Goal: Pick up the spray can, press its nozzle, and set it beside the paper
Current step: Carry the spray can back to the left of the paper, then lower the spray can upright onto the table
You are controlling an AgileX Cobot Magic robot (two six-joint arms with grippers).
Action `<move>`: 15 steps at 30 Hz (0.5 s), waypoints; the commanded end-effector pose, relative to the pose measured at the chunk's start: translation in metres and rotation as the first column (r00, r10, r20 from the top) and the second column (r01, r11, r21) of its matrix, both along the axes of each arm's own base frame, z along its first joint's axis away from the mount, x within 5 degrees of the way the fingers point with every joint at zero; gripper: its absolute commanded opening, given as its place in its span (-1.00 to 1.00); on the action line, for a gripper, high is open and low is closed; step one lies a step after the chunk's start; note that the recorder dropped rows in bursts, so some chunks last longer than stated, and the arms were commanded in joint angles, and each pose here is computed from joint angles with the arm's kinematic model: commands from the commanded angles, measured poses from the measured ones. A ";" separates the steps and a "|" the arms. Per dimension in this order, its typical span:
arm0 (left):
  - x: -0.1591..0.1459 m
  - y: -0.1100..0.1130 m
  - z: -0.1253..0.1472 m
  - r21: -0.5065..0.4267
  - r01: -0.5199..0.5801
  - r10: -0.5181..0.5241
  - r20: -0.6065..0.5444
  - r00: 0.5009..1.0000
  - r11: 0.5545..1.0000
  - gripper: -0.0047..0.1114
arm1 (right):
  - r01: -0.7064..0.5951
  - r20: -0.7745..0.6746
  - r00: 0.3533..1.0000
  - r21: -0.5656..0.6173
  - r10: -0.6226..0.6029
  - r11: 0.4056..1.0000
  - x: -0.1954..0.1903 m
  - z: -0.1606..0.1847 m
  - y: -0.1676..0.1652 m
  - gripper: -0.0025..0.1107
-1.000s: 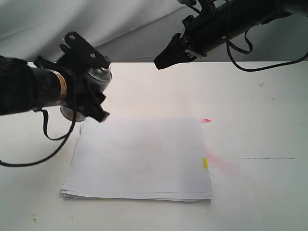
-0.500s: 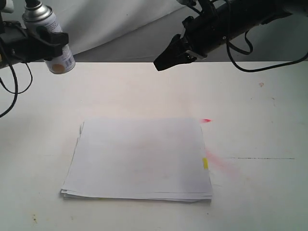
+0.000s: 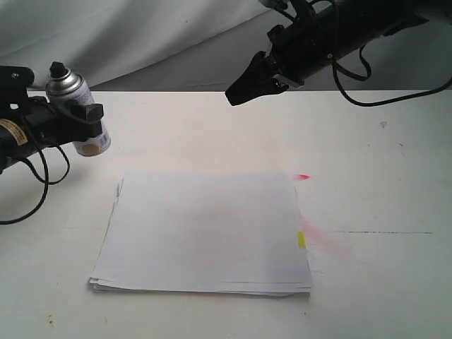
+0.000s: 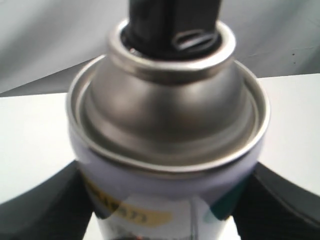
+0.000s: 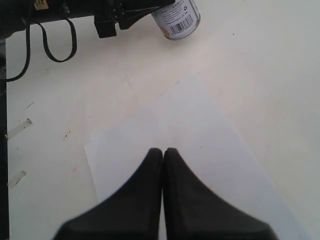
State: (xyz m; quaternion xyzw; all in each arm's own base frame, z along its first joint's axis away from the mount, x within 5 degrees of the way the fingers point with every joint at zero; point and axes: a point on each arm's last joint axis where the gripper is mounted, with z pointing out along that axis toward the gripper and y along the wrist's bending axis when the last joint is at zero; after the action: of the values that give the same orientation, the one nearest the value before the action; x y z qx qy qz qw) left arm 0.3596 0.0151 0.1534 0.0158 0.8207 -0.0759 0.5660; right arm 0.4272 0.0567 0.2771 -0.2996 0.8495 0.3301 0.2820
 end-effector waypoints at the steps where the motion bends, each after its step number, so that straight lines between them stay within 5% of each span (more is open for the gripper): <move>1: -0.008 0.001 0.001 0.021 -0.018 0.017 0.055 0.998 1.000 -0.92 | -0.008 0.002 1.000 0.005 0.008 1.000 -0.003 0.004 0.001 -0.96; 15: -0.018 0.001 -0.017 -0.014 -0.047 0.047 -0.003 0.999 0.999 -0.92 | -0.005 0.003 1.000 0.009 0.005 1.000 -0.002 0.004 0.001 -0.96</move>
State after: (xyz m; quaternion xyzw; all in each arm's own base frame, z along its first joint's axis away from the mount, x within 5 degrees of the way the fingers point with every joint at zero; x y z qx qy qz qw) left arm 0.3399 0.0165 0.1349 0.0047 0.8319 -0.0609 0.5516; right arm 0.4272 0.0567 0.2771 -0.2996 0.8495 0.3301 0.2820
